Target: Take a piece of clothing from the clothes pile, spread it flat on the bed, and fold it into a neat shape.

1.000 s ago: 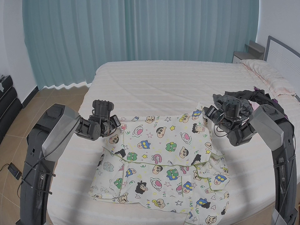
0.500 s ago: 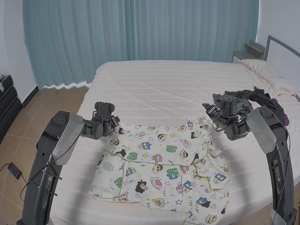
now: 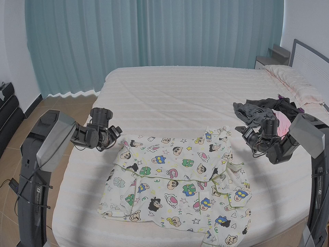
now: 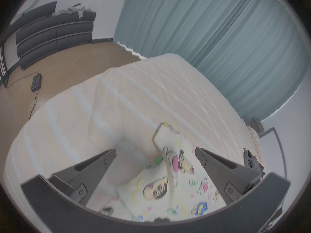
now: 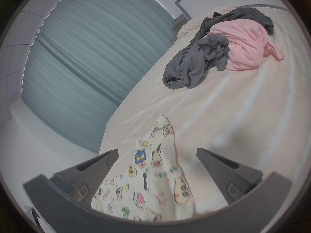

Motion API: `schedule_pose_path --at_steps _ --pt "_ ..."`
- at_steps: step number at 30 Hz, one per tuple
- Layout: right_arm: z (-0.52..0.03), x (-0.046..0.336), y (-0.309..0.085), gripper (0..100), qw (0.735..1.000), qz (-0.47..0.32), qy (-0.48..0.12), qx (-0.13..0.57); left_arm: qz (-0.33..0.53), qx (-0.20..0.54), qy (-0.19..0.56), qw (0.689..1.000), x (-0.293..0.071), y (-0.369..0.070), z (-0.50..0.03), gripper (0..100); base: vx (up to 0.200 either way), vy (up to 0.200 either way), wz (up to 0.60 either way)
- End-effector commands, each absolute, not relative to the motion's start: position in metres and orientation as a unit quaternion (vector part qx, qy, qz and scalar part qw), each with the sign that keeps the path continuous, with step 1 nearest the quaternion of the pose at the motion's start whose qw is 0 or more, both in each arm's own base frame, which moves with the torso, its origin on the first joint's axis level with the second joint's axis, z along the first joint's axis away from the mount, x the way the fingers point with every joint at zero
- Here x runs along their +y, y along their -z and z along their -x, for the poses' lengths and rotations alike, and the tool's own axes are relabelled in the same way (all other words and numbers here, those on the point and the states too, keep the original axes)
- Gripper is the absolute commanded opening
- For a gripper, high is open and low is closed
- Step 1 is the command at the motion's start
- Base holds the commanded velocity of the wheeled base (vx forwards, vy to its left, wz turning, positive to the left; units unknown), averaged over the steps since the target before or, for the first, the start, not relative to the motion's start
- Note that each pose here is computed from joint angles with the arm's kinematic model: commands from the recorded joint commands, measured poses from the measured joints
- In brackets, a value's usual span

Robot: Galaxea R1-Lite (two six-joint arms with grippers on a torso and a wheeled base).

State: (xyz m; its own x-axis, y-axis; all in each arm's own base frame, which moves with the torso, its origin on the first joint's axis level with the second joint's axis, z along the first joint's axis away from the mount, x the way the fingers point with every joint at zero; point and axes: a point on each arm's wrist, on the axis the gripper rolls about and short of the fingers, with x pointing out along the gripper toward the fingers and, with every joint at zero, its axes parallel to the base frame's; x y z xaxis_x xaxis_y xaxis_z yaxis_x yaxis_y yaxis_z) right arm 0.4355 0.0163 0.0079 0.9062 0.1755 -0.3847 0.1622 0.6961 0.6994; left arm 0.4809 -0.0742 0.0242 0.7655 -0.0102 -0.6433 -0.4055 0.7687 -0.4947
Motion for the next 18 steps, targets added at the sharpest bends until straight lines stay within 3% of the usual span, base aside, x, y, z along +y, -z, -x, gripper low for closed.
schedule_pose_path --at_steps 1,11,18 --pt "-0.339 0.014 -0.043 100 0.898 -0.372 -0.072 0.222 0.384 0.371 -0.034 0.845 -0.074 -0.074 -0.384 100 0.0 0.0 0.0" --pt "-0.297 0.068 -0.025 100 0.862 -0.397 -0.112 0.295 0.424 0.386 -0.01 0.819 -0.08 -0.045 -0.333 100 0.0 0.0 0.0" --pt "-0.301 0.077 -0.013 100 0.866 -0.391 -0.08 0.3 0.43 0.388 0.019 0.815 -0.086 -0.035 -0.325 100 0.0 0.0 0.0"
